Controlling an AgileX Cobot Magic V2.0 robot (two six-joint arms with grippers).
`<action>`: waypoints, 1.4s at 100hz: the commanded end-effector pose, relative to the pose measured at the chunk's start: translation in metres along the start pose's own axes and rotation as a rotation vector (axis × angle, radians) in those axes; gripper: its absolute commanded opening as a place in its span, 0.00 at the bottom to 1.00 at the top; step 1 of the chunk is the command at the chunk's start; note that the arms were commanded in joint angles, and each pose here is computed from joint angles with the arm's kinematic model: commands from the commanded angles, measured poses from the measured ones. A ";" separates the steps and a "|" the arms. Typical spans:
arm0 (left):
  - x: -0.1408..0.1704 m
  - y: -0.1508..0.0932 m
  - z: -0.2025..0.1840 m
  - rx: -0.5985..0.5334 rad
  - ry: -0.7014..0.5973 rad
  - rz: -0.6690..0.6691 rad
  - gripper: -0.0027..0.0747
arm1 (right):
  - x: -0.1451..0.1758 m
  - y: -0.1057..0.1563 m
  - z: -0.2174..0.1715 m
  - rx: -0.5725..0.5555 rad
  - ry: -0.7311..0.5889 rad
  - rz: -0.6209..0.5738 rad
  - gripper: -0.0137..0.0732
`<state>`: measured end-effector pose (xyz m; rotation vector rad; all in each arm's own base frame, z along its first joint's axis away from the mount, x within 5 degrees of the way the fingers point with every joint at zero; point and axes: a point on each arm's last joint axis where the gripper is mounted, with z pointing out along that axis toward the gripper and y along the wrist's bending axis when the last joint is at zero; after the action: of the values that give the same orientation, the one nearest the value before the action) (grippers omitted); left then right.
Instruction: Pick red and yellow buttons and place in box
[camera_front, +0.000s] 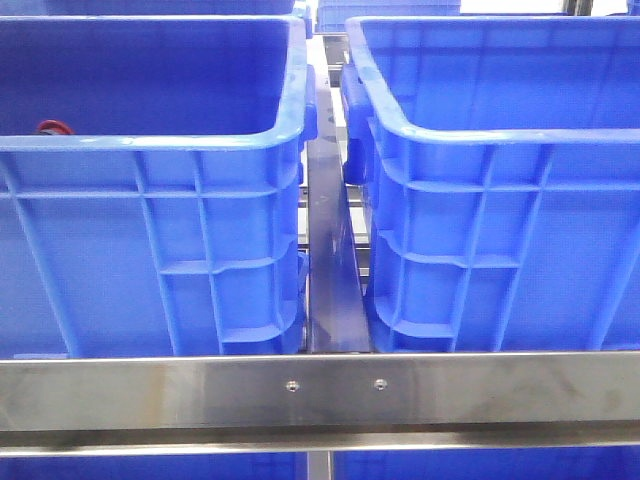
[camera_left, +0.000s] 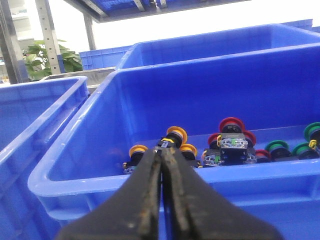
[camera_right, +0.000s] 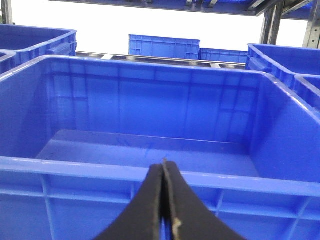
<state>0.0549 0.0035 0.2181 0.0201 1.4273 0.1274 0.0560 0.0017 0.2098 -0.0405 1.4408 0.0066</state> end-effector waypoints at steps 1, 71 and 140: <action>-0.007 0.001 -0.003 -0.005 -0.106 -0.019 0.01 | -0.009 -0.001 -0.002 0.013 -0.098 -0.004 0.08; -0.127 0.010 -0.005 0.018 0.033 -0.032 0.01 | -0.009 -0.001 -0.002 0.013 -0.098 -0.004 0.08; -0.172 0.013 0.062 0.075 0.561 -0.022 0.02 | -0.009 -0.001 -0.002 0.013 -0.098 -0.004 0.08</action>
<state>0.0859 0.0039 0.3846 0.0330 2.0651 0.0736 0.0560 0.0017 0.2098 -0.0405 1.4408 0.0066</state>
